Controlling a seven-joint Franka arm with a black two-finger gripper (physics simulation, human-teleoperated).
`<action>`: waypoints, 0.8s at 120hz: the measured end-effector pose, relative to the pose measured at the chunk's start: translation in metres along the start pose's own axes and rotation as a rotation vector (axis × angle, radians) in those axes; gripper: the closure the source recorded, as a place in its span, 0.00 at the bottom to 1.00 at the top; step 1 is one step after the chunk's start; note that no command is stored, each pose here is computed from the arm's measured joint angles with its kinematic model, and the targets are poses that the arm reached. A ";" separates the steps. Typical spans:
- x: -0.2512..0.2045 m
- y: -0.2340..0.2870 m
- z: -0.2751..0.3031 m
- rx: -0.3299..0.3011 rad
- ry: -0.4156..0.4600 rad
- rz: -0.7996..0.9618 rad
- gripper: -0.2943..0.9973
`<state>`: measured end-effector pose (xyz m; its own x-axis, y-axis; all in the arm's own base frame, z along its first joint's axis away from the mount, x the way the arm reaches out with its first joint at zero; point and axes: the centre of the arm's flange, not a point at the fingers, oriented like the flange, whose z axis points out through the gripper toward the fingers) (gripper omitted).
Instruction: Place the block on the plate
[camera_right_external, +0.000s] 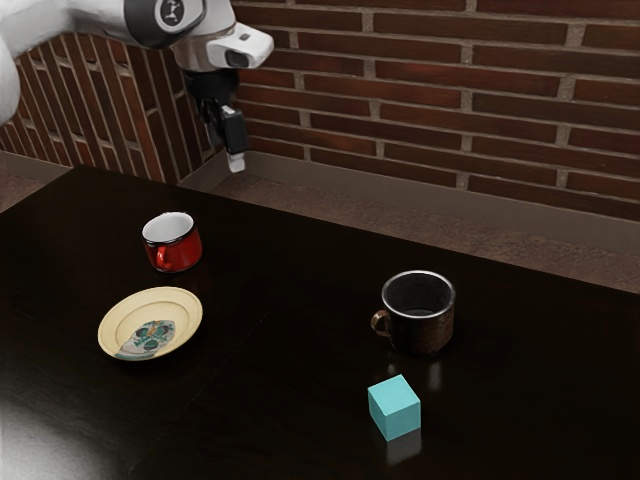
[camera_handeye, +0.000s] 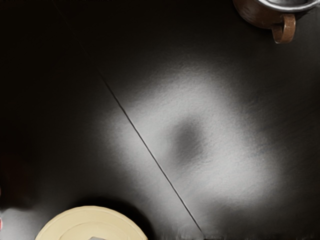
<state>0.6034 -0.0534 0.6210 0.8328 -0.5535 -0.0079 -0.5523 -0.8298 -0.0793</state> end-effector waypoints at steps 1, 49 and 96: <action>0.000 0.000 0.000 0.000 0.000 0.005 0.23; 0.098 0.059 0.049 -0.021 -0.018 0.219 0.23; 0.141 0.088 0.089 -0.008 -0.099 0.228 0.23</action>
<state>0.6755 -0.1984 0.5241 0.6861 -0.7172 -0.1221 -0.7262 -0.6852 -0.0562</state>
